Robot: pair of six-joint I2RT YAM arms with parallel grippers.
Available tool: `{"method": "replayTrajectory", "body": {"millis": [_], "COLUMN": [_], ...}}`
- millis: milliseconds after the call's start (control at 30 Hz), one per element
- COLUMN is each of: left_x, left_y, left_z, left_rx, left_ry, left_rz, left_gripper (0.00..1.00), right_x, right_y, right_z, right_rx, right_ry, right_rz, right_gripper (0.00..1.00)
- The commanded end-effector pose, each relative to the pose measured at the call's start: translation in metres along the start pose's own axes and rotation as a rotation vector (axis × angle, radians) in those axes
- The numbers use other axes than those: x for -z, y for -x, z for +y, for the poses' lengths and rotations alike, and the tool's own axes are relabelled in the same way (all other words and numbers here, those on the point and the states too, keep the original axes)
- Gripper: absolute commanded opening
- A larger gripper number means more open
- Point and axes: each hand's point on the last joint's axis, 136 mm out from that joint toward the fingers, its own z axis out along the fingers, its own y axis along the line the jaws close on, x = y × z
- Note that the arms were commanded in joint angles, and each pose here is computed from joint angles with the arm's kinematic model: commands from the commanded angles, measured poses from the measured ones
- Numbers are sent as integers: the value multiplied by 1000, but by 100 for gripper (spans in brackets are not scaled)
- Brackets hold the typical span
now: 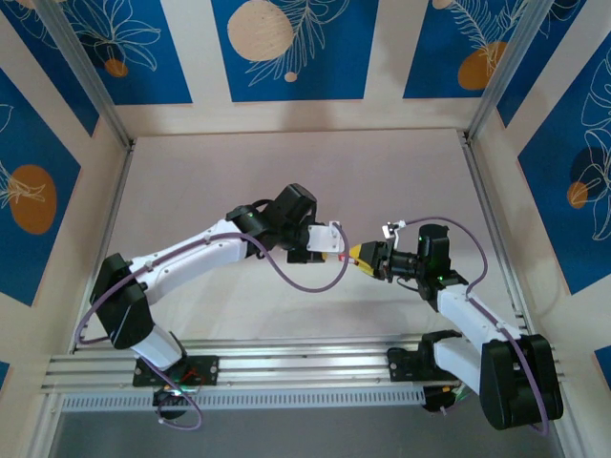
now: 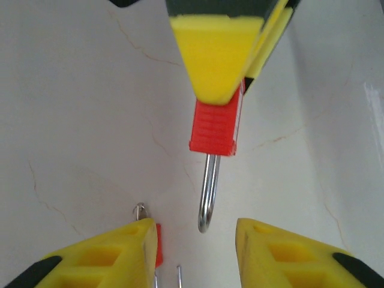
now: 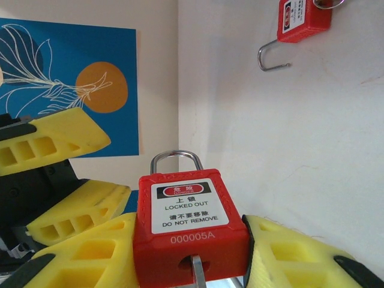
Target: Unlock with the key
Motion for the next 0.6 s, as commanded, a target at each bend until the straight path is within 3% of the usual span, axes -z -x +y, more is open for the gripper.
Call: {"method": "replayTrajectory", "body": {"millis": [0, 333, 433, 567], "left_x": [-4, -23, -26, -28], "left_y": [11, 8, 9, 7], "left_z": [-5, -12, -10, -7], "left_rx": [-50, -79, -84, -91], "left_ry": [-22, -29, -15, 13], "left_rz": [-27, 1, 1, 9], "left_gripper": [36, 35, 30, 16], "right_x": [-1, -2, -2, -1], "right_y": [3, -1, -2, -3], "right_z": [15, 21, 22, 23], "right_rx": [51, 65, 68, 71], "right_ry": [20, 22, 22, 21], "right_rz": [7, 7, 3, -1], "right_gripper": [31, 31, 31, 31]}}
